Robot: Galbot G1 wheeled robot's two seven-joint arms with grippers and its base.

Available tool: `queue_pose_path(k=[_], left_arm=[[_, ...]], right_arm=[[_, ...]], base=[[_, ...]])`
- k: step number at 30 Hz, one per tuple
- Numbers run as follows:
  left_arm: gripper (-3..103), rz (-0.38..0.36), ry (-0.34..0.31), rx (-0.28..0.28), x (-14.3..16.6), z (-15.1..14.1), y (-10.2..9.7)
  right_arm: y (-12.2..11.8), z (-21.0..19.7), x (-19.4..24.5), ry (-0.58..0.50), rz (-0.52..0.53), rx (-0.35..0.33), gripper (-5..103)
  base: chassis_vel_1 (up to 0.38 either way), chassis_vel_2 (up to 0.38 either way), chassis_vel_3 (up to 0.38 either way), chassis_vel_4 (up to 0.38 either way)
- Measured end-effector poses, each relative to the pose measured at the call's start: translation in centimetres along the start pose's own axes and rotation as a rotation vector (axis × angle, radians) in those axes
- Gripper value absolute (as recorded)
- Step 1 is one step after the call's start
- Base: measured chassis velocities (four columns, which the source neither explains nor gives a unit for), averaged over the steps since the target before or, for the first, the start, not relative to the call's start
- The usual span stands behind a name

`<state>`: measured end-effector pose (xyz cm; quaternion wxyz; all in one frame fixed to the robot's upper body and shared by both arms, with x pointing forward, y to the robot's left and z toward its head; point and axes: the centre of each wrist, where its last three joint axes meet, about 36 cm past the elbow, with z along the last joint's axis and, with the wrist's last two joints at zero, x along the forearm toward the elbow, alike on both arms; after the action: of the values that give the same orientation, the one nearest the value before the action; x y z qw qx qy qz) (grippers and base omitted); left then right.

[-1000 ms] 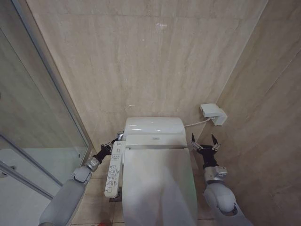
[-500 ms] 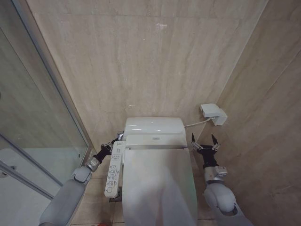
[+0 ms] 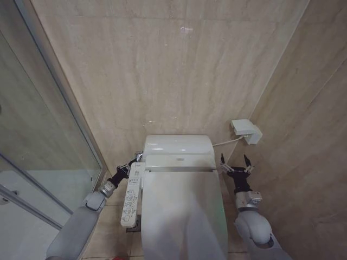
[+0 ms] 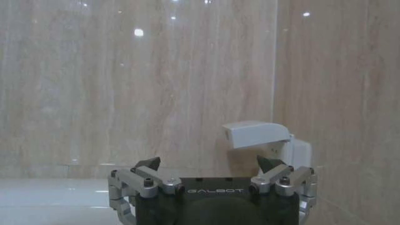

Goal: Open the toilet lid, clean the toilet bowl with a toilet brush, close the toilet lid, and flush.

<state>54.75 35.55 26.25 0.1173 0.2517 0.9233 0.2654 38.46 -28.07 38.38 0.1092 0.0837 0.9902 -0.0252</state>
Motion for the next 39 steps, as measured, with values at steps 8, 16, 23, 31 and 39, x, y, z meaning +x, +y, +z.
queue_pose_path(k=[8,16,23,31,39], left_arm=[[0,-0.207,0.085,0.054,5.3,1.1,-0.6],[0,-0.453,0.097,0.117,6.5,-1.8,-0.3],[15,-0.571,0.015,0.262,5.9,-9.8,-1.3],[42,-0.626,0.004,0.327,7.6,-15.7,-3.3],[69,-0.684,0.026,0.419,10.2,-19.3,-4.6]], right_arm=[[0.0,0.0,0.0,0.0,0.0,0.0,100],[0.0,0.0,0.0,0.0,0.0,0.0,100],[0.0,0.0,0.0,0.0,0.0,0.0,100],[0.0,0.0,0.0,0.0,0.0,0.0,100],[0.0,0.0,0.0,0.0,0.0,0.0,100]], base=[[0.0,0.0,0.0,0.0],[0.0,0.0,0.0,0.0],[0.0,0.0,0.0,0.0],[0.0,0.0,0.0,0.0],[0.0,0.0,0.0,0.0]])
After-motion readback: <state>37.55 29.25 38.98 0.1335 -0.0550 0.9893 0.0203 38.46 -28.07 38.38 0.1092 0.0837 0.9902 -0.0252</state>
